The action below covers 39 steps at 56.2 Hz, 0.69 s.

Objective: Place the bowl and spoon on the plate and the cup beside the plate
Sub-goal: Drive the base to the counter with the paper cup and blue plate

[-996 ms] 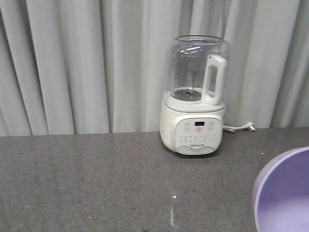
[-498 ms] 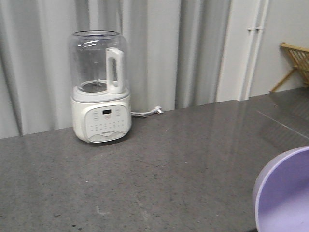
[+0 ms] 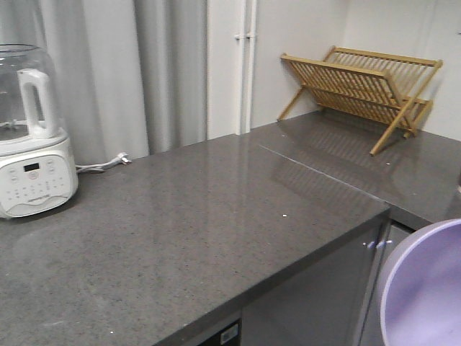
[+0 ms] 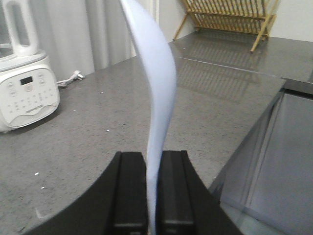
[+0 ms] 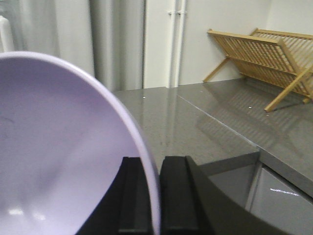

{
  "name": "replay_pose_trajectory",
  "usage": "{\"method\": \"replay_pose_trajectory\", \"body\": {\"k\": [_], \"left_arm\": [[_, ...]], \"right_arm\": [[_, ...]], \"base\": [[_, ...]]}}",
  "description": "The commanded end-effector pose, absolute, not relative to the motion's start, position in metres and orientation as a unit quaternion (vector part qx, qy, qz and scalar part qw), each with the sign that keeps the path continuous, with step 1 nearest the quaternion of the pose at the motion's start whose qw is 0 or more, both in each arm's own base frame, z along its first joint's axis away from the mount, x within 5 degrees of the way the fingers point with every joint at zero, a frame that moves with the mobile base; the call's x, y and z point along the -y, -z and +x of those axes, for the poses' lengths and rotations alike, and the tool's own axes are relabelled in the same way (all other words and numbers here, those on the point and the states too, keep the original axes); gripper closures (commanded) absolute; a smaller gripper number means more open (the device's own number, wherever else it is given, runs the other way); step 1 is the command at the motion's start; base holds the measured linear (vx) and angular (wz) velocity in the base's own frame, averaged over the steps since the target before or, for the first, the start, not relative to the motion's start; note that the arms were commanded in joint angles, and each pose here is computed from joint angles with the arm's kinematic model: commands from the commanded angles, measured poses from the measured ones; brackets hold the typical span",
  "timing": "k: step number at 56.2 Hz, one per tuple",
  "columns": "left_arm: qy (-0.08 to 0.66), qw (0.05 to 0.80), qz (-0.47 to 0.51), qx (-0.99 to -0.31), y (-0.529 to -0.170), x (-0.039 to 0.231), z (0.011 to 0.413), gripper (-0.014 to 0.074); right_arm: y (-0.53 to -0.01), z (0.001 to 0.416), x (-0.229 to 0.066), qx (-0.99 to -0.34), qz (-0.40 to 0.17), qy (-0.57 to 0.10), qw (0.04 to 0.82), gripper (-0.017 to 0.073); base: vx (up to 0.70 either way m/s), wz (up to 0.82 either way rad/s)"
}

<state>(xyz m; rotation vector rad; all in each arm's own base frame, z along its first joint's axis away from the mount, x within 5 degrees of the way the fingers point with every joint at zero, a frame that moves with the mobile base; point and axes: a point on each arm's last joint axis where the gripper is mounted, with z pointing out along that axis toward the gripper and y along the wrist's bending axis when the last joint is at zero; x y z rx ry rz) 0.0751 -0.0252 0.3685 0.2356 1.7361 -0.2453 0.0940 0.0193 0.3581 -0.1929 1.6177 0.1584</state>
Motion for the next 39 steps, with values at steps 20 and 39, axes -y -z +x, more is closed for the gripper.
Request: {"method": "replay_pose_trajectory", "body": {"k": [20,39], "left_arm": [[0.114,0.666,0.09,-0.731,-0.382,0.0246,0.0764,0.0597],[0.114,0.666,0.09,-0.731,-0.382,0.0246,0.0764,0.0597]], "right_arm": [[-0.3718,0.0937,-0.0153,-0.698,-0.063,-0.06,0.711,0.0568],[-0.3716,0.0936,-0.0156,-0.699,-0.064,-0.061,0.71,0.0568]], "base": [[-0.06,-0.41],[0.07,-0.33]]}}
